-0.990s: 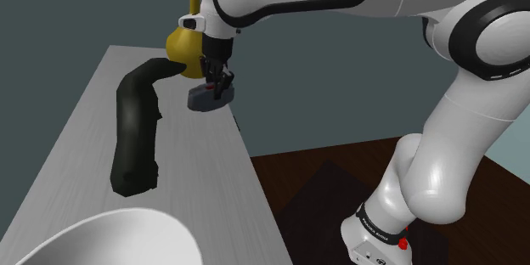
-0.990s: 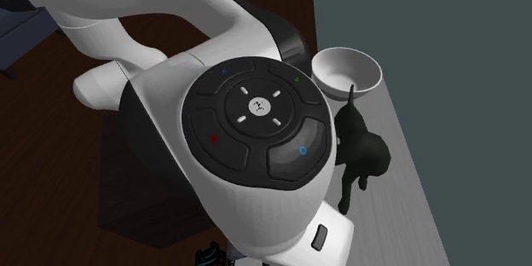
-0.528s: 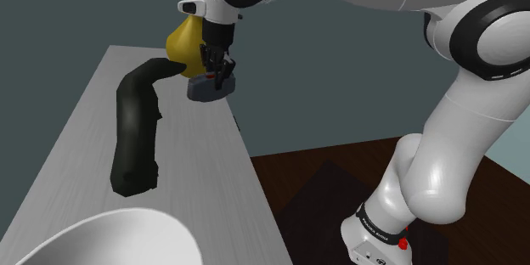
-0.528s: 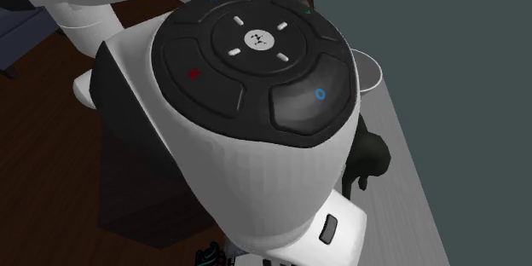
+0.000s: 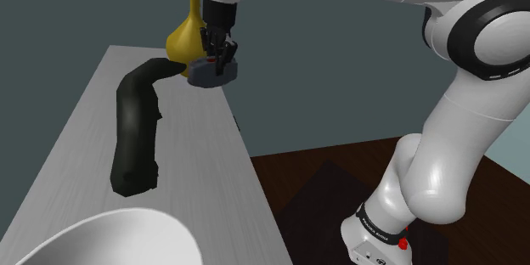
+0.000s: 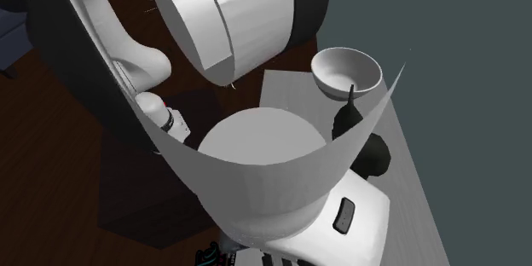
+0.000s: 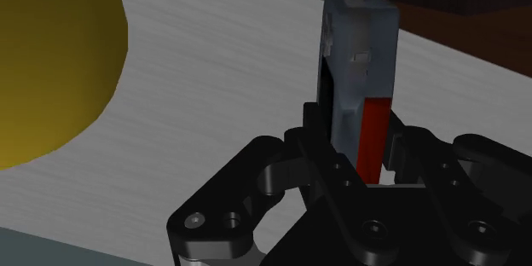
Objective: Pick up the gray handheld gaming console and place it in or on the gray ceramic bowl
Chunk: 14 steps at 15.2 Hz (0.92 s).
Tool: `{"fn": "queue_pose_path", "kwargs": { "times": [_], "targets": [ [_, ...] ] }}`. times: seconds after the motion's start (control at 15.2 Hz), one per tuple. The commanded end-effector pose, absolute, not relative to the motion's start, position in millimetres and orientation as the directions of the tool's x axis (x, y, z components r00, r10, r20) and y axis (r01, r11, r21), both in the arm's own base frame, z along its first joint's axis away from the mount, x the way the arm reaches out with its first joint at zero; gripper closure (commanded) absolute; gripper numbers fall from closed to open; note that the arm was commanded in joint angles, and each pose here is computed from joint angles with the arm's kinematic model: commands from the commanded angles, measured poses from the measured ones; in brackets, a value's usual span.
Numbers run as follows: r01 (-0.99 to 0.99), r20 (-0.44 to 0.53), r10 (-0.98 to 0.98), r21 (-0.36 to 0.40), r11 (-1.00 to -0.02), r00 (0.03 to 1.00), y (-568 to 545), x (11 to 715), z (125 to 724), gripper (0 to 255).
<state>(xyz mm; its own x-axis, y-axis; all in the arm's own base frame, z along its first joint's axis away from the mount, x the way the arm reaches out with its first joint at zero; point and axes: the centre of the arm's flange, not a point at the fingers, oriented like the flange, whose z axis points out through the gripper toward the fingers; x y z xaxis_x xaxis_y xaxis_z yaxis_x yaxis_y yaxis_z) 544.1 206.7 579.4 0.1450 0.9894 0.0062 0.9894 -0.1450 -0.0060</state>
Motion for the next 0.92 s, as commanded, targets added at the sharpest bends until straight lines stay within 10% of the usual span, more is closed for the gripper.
{"fn": "queue_pose_path", "kwargs": {
  "times": [0.0, 0.86],
  "targets": [
    [0.989, 0.006, 0.989, -0.006, -0.145, 0.145, 207.3, 543.1, 589.9, 255],
    [0.989, 0.006, 0.989, -0.006, -0.145, 0.145, 217.5, 534.9, 653.1, 255]
  ]
}}
